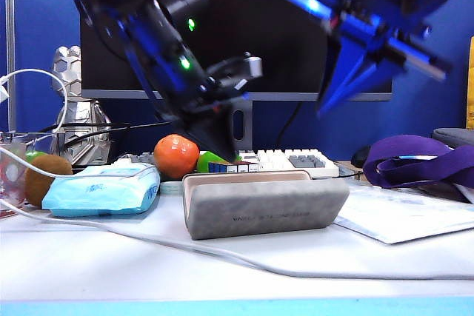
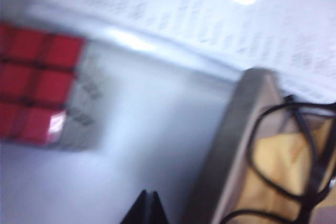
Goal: Pick up the glasses, fold the temples of the glasses, place the glasses into the glasses case, and finally close the glasses case.
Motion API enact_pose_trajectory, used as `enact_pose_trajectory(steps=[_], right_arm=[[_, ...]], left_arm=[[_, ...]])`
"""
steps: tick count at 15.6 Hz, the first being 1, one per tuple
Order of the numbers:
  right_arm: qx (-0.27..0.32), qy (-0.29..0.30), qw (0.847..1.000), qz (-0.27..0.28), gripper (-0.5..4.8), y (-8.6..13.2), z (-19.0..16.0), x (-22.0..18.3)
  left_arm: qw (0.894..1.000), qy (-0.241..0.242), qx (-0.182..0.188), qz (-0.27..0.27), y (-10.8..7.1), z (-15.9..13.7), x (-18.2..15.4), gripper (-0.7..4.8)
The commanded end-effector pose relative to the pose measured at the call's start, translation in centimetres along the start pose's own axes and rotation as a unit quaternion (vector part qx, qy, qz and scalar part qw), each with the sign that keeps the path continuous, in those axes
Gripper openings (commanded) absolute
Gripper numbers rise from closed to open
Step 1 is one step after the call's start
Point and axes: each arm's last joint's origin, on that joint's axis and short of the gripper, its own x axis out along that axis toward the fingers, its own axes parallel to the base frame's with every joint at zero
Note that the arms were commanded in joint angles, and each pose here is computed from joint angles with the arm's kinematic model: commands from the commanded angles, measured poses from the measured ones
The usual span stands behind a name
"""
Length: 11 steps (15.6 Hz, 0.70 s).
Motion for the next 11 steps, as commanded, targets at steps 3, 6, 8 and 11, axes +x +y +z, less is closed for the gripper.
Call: enact_pose_trajectory(steps=[3,6,8,11], right_arm=[[0.021,0.08,0.996,0.014,-0.03,-0.6,-0.8,1.7],[0.043,0.089,0.995,0.011,-0.03,-0.8,-0.9,1.7],[0.052,0.101,0.994,0.003,-0.03,-1.3,-1.1,1.8],[0.074,0.109,0.991,-0.013,-0.03,-3.1,-1.9,2.5]], left_arm=[[1.0,-0.011,0.017,-0.013,-0.1,0.2,0.3,-0.06],[1.0,-0.007,0.016,0.006,0.2,0.0,0.9,-0.06],[1.0,-0.007,0.016,-0.015,0.1,-0.1,1.3,-0.06],[0.999,-0.006,0.026,-0.031,0.0,-0.3,1.5,-0.06]])
